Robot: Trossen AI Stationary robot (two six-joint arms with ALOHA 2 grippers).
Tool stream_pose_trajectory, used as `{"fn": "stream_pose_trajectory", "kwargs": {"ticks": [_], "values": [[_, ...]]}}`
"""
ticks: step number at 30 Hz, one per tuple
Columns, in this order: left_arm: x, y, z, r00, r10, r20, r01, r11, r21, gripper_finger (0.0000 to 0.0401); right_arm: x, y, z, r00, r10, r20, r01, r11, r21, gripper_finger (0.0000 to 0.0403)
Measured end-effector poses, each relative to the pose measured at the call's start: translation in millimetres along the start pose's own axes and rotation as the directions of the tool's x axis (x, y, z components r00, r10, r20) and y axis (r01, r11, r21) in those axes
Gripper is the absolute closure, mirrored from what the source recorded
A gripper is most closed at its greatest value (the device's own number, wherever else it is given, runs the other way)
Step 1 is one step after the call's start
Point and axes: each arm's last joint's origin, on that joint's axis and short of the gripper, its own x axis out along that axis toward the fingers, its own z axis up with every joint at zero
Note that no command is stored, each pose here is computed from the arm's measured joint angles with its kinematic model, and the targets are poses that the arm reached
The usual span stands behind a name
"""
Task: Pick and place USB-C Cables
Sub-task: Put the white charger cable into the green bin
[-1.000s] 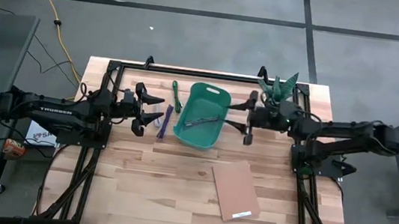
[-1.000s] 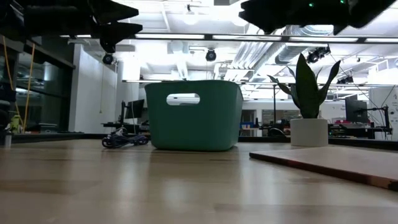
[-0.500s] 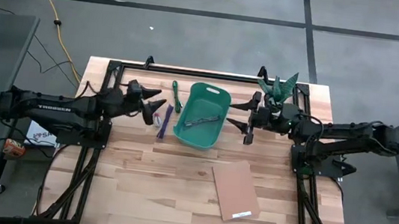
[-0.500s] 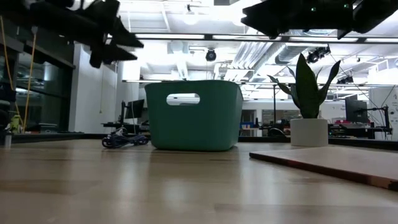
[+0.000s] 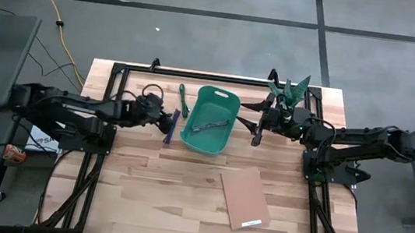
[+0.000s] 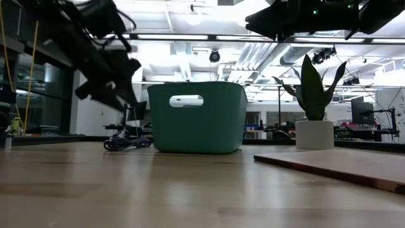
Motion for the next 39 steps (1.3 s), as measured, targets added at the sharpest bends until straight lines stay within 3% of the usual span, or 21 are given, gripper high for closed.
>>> {"fn": "stream_pose_trajectory", "kwargs": {"ticks": [7, 16, 22, 30, 34, 39], "values": [[23, -1, -18, 0.988, 0.126, -0.089, -0.135, 0.985, -0.103, 0.0182, 0, -1, -1, 1.0, -0.001, -0.009, 0.001, 1.0, -0.002, 0.0187], [35, -7, -38, 0.966, 0.253, -0.051, -0.258, 0.943, -0.212, 0.0209, 0, 0, -1, 1.0, -0.001, -0.016, 0.0, 1.0, -0.029, 0.0187], [49, -7, -51, 0.949, 0.3, -0.095, -0.314, 0.923, -0.224, 0.022, 0, 0, -1, 1.0, -0.001, -0.015, 0.001, 1.0, -0.031, 0.0187], [66, -6, -59, 0.931, 0.36, -0.055, -0.363, 0.91, -0.202, 0.0233, 0, 0, -1, 1.0, -0.001, -0.016, 0.001, 1.0, -0.031, 0.0187], [63, -5, -58, 0.927, 0.371, -0.058, -0.375, 0.911, -0.172, 0.0275, 0, -1, -1, 1.0, -0.002, -0.013, 0.001, 0.998, -0.059, 0.0187], [49, -3, -47, 0.933, 0.36, -0.009, -0.358, 0.925, -0.125, 0.0379, 0, -1, -1, 1.0, -0.002, -0.013, 0.001, 0.998, -0.065, 0.0187]]}}
